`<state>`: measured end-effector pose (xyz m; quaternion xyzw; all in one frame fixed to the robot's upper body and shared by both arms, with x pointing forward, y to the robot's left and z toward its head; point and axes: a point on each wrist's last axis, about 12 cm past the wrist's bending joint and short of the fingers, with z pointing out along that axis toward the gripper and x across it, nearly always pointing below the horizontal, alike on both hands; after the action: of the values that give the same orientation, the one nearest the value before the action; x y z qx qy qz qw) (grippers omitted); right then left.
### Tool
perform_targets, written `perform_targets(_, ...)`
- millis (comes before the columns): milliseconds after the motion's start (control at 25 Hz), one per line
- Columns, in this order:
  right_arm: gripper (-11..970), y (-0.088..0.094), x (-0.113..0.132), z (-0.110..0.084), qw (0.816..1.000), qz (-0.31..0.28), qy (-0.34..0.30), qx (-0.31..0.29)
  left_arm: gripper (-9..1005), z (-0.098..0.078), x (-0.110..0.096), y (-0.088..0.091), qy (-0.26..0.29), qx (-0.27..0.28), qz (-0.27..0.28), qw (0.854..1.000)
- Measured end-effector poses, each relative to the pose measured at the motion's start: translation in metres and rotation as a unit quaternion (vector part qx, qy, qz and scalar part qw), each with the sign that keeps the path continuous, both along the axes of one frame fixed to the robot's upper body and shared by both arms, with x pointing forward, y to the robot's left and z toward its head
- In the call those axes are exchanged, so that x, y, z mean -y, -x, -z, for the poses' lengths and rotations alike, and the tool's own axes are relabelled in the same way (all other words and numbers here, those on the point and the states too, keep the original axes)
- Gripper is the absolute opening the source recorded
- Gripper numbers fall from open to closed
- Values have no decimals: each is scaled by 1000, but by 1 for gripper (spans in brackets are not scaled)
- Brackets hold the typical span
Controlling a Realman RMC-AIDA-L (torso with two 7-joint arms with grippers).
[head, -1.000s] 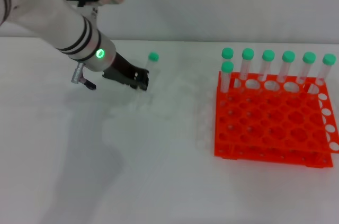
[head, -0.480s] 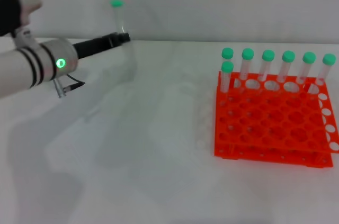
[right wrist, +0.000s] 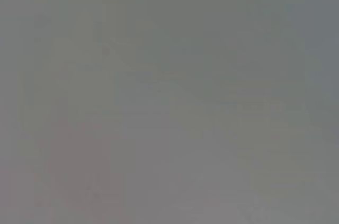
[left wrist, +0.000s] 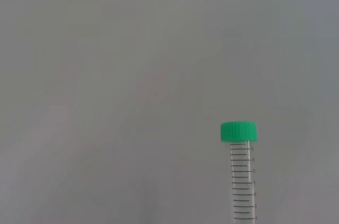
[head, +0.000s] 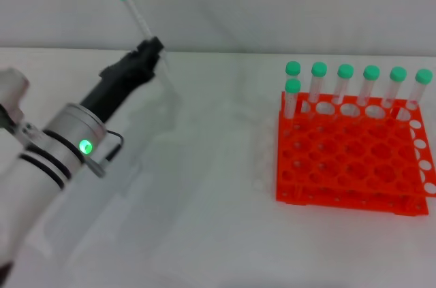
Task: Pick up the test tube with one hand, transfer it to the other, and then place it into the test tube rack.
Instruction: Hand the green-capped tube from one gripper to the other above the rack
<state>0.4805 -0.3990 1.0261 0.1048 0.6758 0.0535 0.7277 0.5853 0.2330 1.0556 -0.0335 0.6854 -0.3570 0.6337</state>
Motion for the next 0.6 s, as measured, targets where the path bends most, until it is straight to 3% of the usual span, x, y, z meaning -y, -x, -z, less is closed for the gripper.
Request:
perform_targets(320, 734, -3, -1, -1, 1000, -7, -8, 1, 192, -1, 52, 26, -104, 115, 57, 986)
perform_targets(600, 733, -2, 7, -20, 995, -97, -6, 19, 192, 1, 85, 37, -213, 186, 132, 950)
